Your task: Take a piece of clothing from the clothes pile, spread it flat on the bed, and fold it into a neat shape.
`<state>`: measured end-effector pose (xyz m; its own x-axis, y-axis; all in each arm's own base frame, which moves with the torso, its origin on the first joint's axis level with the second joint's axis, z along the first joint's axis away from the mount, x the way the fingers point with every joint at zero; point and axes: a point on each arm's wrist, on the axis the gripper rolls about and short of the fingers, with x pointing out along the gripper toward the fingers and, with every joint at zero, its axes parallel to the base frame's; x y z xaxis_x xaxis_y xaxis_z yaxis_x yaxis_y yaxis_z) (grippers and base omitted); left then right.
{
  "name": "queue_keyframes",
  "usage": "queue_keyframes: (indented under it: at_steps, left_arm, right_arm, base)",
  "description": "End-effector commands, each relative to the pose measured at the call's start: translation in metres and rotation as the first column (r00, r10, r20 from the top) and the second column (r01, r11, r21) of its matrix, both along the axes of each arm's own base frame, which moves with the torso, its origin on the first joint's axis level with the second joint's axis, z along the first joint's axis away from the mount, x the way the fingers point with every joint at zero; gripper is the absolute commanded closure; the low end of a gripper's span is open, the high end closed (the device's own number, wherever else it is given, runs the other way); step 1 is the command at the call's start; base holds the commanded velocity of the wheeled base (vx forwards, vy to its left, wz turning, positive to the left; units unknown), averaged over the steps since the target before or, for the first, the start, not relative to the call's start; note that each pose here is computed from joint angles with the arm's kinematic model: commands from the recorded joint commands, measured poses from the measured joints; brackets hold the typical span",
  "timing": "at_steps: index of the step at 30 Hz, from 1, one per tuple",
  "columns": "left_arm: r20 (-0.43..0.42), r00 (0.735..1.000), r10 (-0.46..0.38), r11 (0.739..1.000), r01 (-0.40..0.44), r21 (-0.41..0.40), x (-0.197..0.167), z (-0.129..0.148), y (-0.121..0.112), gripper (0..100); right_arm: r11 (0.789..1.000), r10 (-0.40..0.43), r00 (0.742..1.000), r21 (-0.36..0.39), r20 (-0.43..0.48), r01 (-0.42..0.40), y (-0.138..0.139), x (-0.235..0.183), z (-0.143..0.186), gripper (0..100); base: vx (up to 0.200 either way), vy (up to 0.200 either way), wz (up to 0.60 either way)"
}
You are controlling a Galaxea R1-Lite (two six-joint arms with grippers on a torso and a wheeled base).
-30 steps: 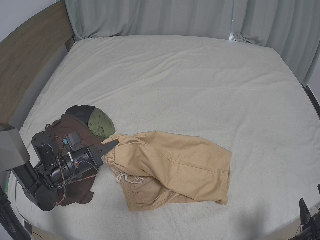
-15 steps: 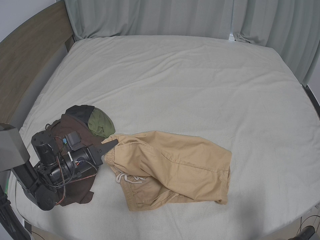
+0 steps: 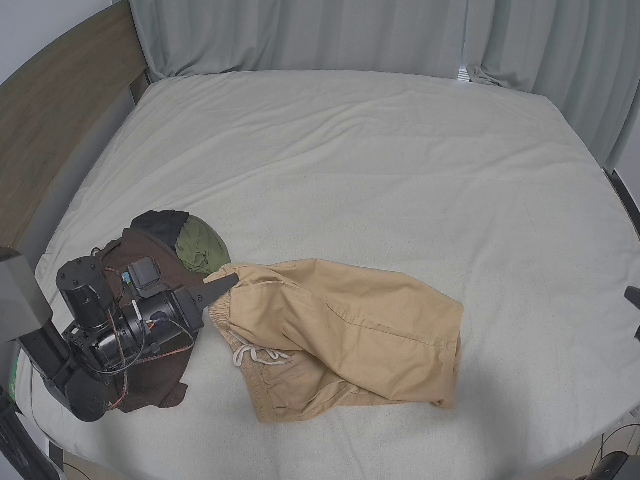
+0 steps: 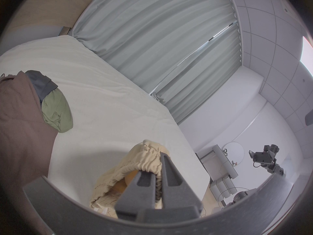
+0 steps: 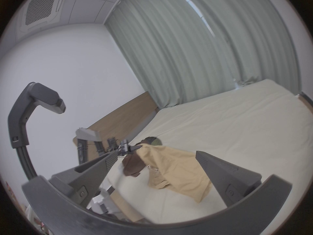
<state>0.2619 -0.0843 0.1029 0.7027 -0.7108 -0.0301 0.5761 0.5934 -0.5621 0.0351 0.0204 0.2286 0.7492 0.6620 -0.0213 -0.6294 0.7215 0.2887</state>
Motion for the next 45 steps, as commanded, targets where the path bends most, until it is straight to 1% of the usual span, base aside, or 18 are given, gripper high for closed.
queue_keyframes:
  at_steps: [1, 4, 5, 8, 11, 13, 18, 19, 20, 21, 24, 26, 28, 34, 35, 41, 45]
  left_arm:
    - [0.01, 1.0, -0.016, 1.0, 0.016, -0.004, -0.004, 0.004, -0.003, 100]
    - [0.01, 1.0, -0.016, 1.0, 0.016, -0.004, -0.004, 0.004, -0.003, 100]
    - [0.014, 1.0, -0.014, 1.0, 0.015, -0.004, -0.004, 0.004, -0.003, 100]
    - [0.009, 1.0, -0.013, 1.0, 0.013, -0.004, -0.005, 0.004, -0.002, 100]
    - [0.002, 1.0, -0.014, 1.0, 0.014, -0.001, -0.005, 0.002, -0.002, 100]
    - [0.002, 1.0, -0.014, 1.0, 0.014, -0.001, -0.005, 0.002, -0.002, 100]
    - [0.008, 1.0, -0.004, 1.0, 0.004, -0.002, -0.004, 0.003, 0.0, 100]
    - [0.007, 1.0, -0.002, 1.0, 0.002, 0.0, -0.005, 0.003, 0.001, 100]
    - [0.007, 1.0, -0.001, 1.0, 0.001, 0.0, -0.004, 0.003, 0.001, 100]
    - [0.009, 1.0, 0.002, 1.0, -0.002, -0.001, -0.004, 0.003, 0.002, 100]
    - [0.007, 1.0, 0.001, 1.0, -0.001, -0.002, -0.005, 0.003, 0.002, 100]
    - [0.01, 1.0, 0.001, 1.0, -0.001, -0.003, -0.004, 0.004, 0.002, 100]
    - [0.007, 1.0, 0.004, 1.0, -0.004, -0.002, -0.004, 0.003, 0.002, 100]
    - [0.005, 1.0, 0.016, 1.0, -0.016, 0.0, -0.002, 0.002, 0.005, 100]
    - [0.004, 1.0, 0.03, 1.0, -0.03, 0.0, -0.001, 0.001, 0.009, 100]
    - [0.003, 0.999, 0.042, 0.999, -0.042, 0.0, 0.002, 0.001, 0.014, 100]
    - [-0.008, 0.999, 0.051, 0.999, -0.051, 0.006, 0.005, -0.003, 0.018, 100]
  right_arm:
    - [0.995, 0.096, 0.993, -0.014, -0.066, -0.097, 0.009, 0.018, 0.004, 0]
    - [0.985, 0.171, 0.983, -0.008, -0.064, -0.171, 0.012, 0.021, 0.009, 0]
    - [0.976, 0.216, 0.975, -0.005, -0.06, -0.216, 0.014, 0.021, 0.012, 0]
    - [0.956, 0.293, 0.954, 0.003, -0.066, -0.293, 0.017, 0.025, 0.016, 0]
    - [0.942, 0.334, 0.939, 0.008, -0.085, -0.335, 0.021, 0.031, 0.017, 0]
    - [0.939, 0.343, 0.935, 0.011, -0.095, -0.343, 0.022, 0.033, 0.016, 0]
    - [0.939, 0.344, 0.93, 0.026, -0.128, -0.344, 0.027, 0.046, 0.005, 0]
    - [0.941, 0.338, 0.931, 0.04, -0.138, -0.336, 0.029, 0.054, 0.002, 0]
    - [0.943, 0.332, 0.931, 0.058, -0.151, -0.327, 0.035, 0.072, -0.007, 0]
    - [0.945, 0.326, 0.933, 0.062, -0.152, -0.32, 0.037, 0.078, -0.011, 0]
    - [0.964, 0.264, 0.947, 0.077, -0.185, -0.254, 0.036, 0.105, -0.027, 0]
    - [0.969, 0.245, 0.951, 0.078, -0.186, -0.235, 0.036, 0.116, -0.034, 0]
    - [0.969, 0.243, 0.951, 0.085, -0.192, -0.23, 0.037, 0.123, -0.04, 0]
    - [0.968, 0.243, 0.946, 0.114, -0.213, -0.223, 0.04, 0.131, -0.044, 0]
    - [0.968, 0.242, 0.94, 0.121, -0.241, -0.219, 0.041, 0.136, -0.048, 0]
    - [0.97, 0.239, 0.928, 0.119, -0.287, -0.213, 0.045, 0.15, -0.061, 0]
    - [0.974, 0.22, 0.92, 0.118, -0.324, -0.192, 0.045, 0.161, -0.076, 0]
  base:
    - [0.0, 0.0, 0.0]
    - [0.0, 0.0, 0.0]
    - [0.0, 0.0, 0.0]
    - [0.0, 0.0, 0.0]
    - [0.0, 0.0, 0.0]
    - [0.0, 0.0, 0.0]
    - [0.0, 0.0, 0.0]
    - [0.0, 0.0, 0.0]
    - [0.0, 0.0, 0.0]
    - [0.0, 0.0, 0.0]
    - [0.0, 0.0, 0.0]
    - [0.0, 0.0, 0.0]
    - [0.0, 0.0, 0.0]
    - [0.0, 0.0, 0.0]
    - [0.0, 0.0, 0.0]
    - [0.0, 0.0, 0.0]
    - [0.0, 0.0, 0.0]
